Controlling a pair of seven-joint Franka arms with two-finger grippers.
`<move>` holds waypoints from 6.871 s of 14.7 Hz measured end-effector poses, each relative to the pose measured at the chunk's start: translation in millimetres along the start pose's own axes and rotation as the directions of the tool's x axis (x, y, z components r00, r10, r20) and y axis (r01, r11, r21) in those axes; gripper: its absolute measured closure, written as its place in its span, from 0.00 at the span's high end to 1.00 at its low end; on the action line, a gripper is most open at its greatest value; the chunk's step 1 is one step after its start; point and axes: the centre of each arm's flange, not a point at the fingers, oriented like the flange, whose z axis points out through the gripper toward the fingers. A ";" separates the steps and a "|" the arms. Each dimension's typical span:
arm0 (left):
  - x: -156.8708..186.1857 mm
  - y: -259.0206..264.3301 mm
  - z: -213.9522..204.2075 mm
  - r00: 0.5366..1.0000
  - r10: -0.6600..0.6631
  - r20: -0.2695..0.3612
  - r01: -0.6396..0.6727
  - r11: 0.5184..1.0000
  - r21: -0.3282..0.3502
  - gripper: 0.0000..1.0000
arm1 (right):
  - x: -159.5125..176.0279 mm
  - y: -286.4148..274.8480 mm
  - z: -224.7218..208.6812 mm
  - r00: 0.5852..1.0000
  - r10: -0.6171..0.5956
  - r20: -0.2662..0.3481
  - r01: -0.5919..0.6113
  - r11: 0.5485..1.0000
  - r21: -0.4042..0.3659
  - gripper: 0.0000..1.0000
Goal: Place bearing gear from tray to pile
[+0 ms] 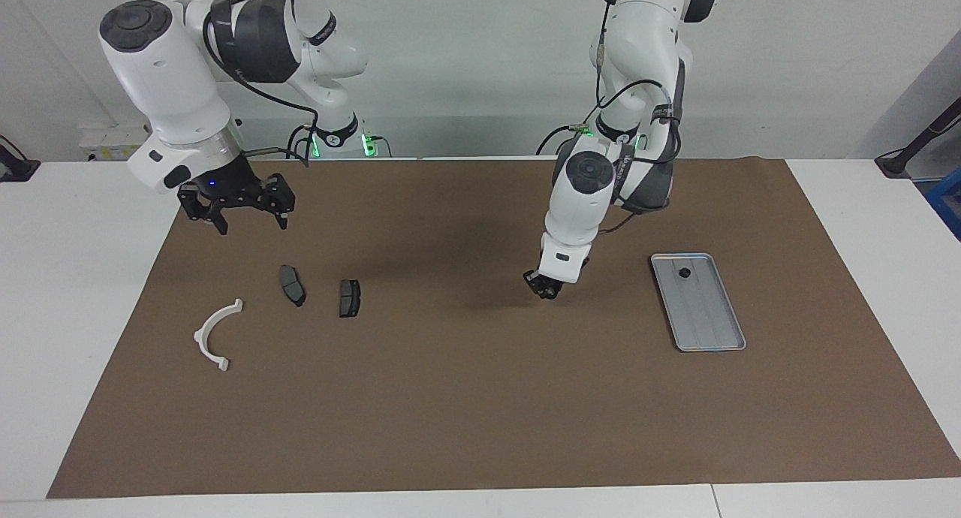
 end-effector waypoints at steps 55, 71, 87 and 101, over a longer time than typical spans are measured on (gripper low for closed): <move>100.2 -328.3 -7.7 0.959 0.271 0.084 -0.274 0.961 0.028 0.23 | 32.1 -498.6 273.0 0.933 0.360 -0.025 -0.361 0.932 -0.027 0.90; 102.7 -307.1 -107.6 0.969 0.206 0.138 -0.213 0.976 0.037 0.23 | 37.3 -495.6 266.7 0.931 0.363 -0.033 -0.364 0.931 -0.017 0.35; -32.3 -12.0 -35.6 1.000 -0.023 -0.003 0.023 1.000 0.000 0.23 | 122.5 -13.2 85.6 0.995 -0.033 0.096 0.036 0.999 -0.022 0.35; -10.0 -11.9 3.2 0.997 -0.073 -0.007 0.073 0.997 0.025 0.85 | 148.8 17.0 257.2 0.999 -0.040 -0.007 0.040 0.996 -0.080 0.35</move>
